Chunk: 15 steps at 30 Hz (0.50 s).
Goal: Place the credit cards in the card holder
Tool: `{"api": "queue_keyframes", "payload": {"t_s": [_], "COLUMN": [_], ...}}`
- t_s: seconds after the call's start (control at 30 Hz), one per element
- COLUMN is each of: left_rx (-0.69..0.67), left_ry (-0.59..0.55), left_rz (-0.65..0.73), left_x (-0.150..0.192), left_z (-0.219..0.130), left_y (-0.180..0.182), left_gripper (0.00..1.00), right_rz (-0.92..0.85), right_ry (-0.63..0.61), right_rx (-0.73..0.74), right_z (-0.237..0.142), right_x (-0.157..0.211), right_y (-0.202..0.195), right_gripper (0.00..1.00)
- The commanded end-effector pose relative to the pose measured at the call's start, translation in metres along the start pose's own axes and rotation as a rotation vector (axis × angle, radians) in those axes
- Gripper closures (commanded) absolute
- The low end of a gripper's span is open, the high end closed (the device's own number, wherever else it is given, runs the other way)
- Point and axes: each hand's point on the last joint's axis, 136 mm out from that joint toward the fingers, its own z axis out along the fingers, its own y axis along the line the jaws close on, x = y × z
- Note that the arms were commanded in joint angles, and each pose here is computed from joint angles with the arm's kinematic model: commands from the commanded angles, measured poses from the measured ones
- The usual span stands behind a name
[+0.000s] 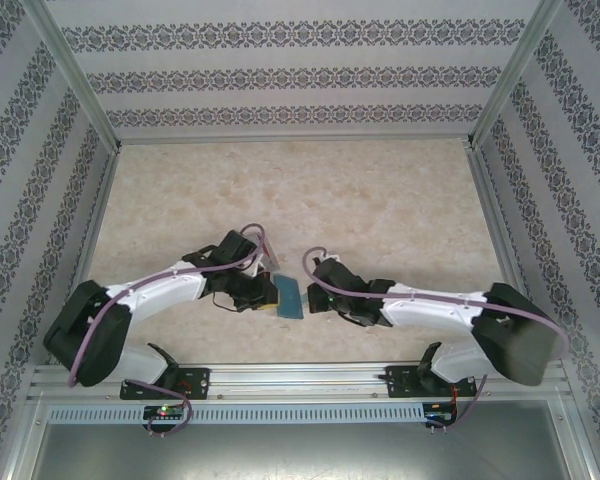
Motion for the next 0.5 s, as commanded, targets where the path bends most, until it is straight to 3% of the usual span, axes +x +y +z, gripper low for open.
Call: {"api": "queue_keyframes", "payload": {"t_s": [0.0,0.1,0.27,0.47], "left_rx": [0.031,0.021,0.042,0.096], "left_ry": [-0.002,0.015,0.061,0.055], "left_rz": [0.082,0.125,0.167,0.181], "left_x": [-0.012,-0.019,-0.025,-0.023], "left_z": [0.012,0.022,0.027,0.027], "left_y": [-0.022,-0.027,-0.041,-0.051], "left_gripper": [0.69,0.47,0.31,0.20], "right_rz": [0.048,0.070,0.082,0.105], "right_ry": [-0.015,-0.045,-0.098,-0.139], "right_rx": [-0.007,-0.028,-0.091,-0.196], "right_z": [-0.017,-0.034,-0.064,-0.081], "right_x": [0.000,-0.003,-0.010,-0.019], "right_y": [-0.017,-0.027,-0.023,-0.004], "right_gripper": [1.00,1.00,1.00,1.00]}}
